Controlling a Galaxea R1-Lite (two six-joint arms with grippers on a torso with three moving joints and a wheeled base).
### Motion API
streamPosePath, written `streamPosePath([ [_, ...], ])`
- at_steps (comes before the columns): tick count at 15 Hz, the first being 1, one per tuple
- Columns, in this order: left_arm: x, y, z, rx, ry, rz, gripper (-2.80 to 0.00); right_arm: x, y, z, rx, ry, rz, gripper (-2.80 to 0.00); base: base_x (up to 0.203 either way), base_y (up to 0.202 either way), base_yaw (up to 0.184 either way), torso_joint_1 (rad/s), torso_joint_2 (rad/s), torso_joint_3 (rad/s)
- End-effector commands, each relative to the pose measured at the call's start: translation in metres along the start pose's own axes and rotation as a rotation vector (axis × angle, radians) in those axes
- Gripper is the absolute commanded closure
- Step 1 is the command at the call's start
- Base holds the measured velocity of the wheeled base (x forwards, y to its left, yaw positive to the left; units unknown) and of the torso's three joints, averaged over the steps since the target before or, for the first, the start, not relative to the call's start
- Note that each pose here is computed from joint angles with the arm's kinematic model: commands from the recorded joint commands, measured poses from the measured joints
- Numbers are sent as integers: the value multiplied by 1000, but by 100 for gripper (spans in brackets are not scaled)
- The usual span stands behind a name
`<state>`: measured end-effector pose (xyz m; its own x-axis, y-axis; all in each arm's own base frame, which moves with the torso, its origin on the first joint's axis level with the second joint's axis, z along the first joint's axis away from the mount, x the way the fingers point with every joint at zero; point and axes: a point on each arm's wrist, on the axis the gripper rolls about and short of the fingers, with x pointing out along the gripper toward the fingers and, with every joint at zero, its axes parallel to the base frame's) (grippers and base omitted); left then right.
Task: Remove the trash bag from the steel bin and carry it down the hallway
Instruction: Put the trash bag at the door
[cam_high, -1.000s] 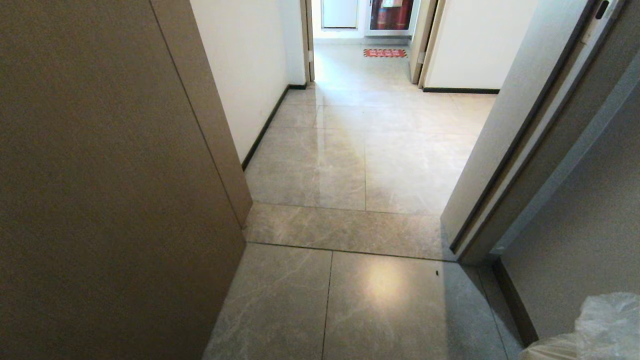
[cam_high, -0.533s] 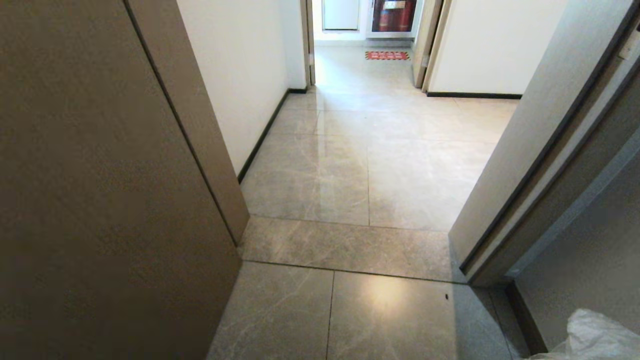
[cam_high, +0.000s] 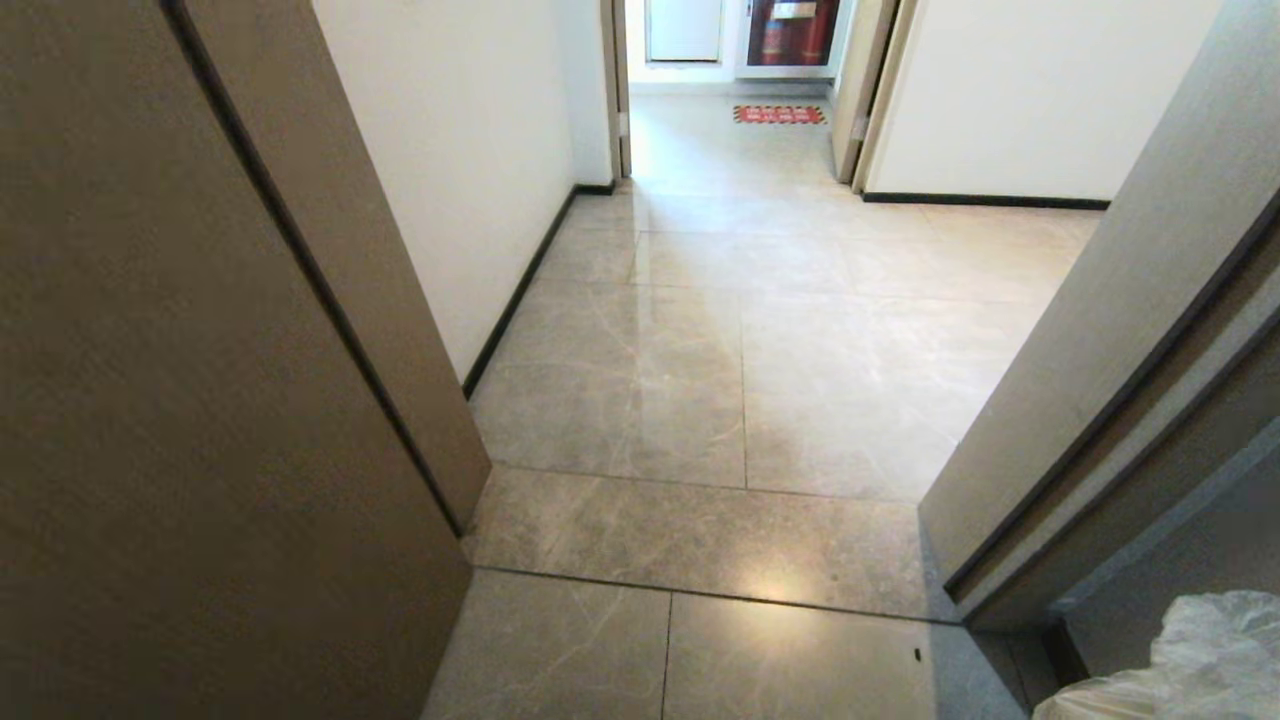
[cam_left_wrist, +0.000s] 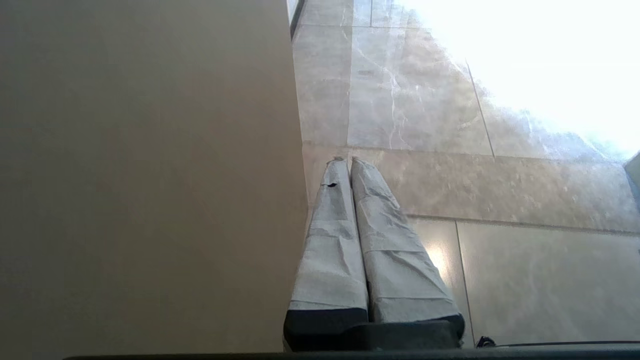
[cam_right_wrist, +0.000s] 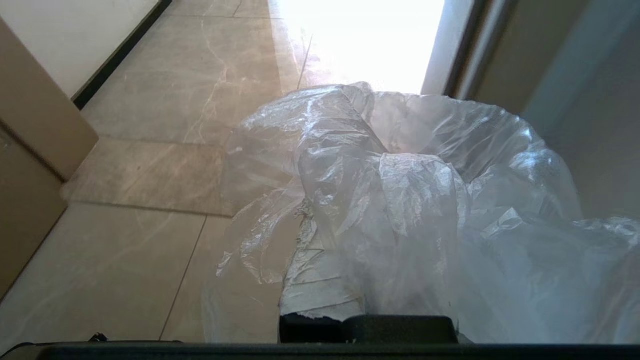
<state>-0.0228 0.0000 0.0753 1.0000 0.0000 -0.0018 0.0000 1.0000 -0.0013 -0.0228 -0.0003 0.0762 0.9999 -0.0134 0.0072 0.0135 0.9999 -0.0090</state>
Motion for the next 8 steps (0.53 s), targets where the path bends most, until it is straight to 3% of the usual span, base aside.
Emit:
streamPosePath([
  [1, 0, 0, 0, 0, 0, 0, 0, 0, 0, 0, 0, 3, 0, 0, 193, 0, 0, -4, 2, 1],
  [8, 0, 0, 0, 0, 0, 0, 0, 0, 0, 0, 0, 3, 0, 0, 193, 0, 0, 3, 2, 3],
])
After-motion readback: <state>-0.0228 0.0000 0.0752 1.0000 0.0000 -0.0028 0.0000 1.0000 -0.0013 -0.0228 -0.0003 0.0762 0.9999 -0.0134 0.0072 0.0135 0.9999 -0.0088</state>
